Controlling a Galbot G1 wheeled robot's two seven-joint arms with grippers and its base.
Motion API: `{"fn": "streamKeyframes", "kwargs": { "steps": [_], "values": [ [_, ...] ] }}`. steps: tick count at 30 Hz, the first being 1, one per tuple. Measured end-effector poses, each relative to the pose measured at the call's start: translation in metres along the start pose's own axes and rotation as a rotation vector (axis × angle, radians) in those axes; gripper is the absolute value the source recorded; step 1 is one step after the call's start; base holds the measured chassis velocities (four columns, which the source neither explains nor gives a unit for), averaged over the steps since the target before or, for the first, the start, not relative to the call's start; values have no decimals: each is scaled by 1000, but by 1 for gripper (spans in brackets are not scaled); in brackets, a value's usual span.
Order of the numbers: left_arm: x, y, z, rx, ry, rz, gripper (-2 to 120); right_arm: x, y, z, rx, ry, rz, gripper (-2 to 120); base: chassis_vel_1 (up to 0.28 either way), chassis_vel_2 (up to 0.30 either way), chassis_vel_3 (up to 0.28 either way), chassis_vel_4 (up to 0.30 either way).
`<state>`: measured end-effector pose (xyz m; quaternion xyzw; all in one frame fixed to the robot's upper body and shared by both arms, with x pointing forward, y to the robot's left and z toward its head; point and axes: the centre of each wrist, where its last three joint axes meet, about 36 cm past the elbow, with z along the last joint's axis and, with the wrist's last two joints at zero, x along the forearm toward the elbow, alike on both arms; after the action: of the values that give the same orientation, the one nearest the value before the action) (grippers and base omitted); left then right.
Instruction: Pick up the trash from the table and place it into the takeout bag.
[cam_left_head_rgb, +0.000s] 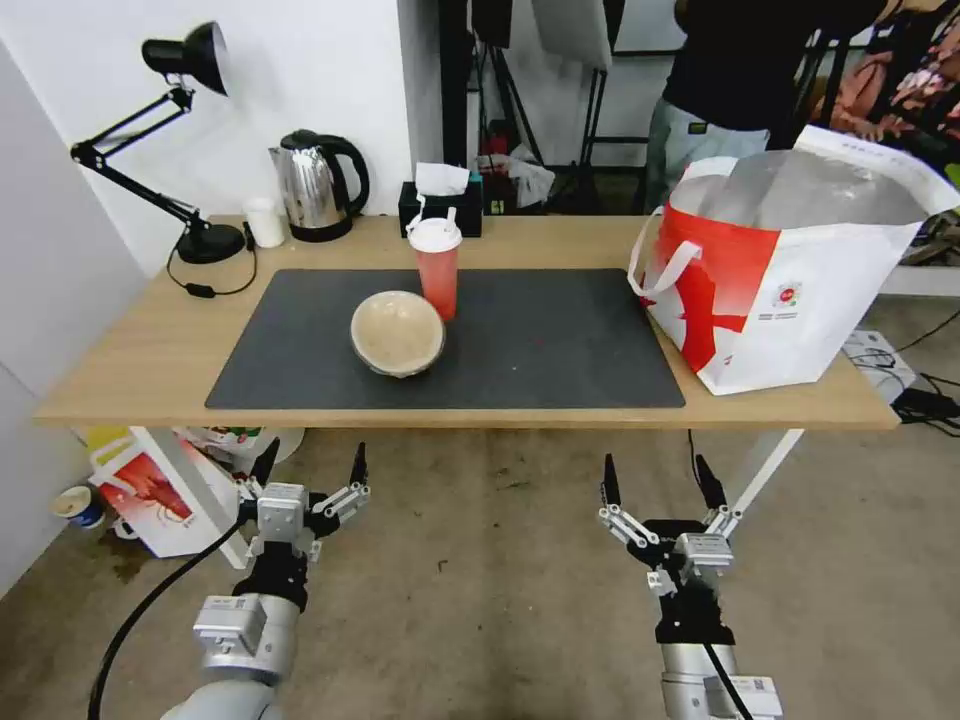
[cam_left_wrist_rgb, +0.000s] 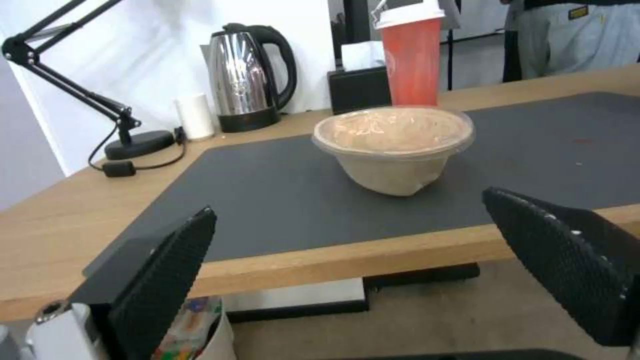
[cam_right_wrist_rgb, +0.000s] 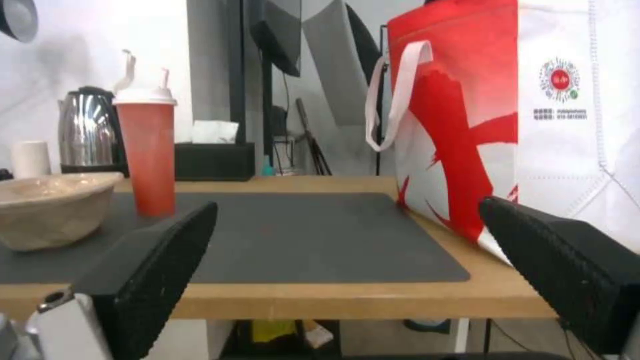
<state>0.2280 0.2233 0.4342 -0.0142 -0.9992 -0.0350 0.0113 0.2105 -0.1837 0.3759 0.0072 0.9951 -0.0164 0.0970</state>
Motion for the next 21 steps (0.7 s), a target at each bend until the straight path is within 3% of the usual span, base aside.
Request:
{"fn": "streamKeyframes", "kwargs": {
  "steps": [21],
  "values": [
    [0,0,0,0,0,0,100,-7,2,10,1,21,2,100,0,0,0,0]
  ]
}}
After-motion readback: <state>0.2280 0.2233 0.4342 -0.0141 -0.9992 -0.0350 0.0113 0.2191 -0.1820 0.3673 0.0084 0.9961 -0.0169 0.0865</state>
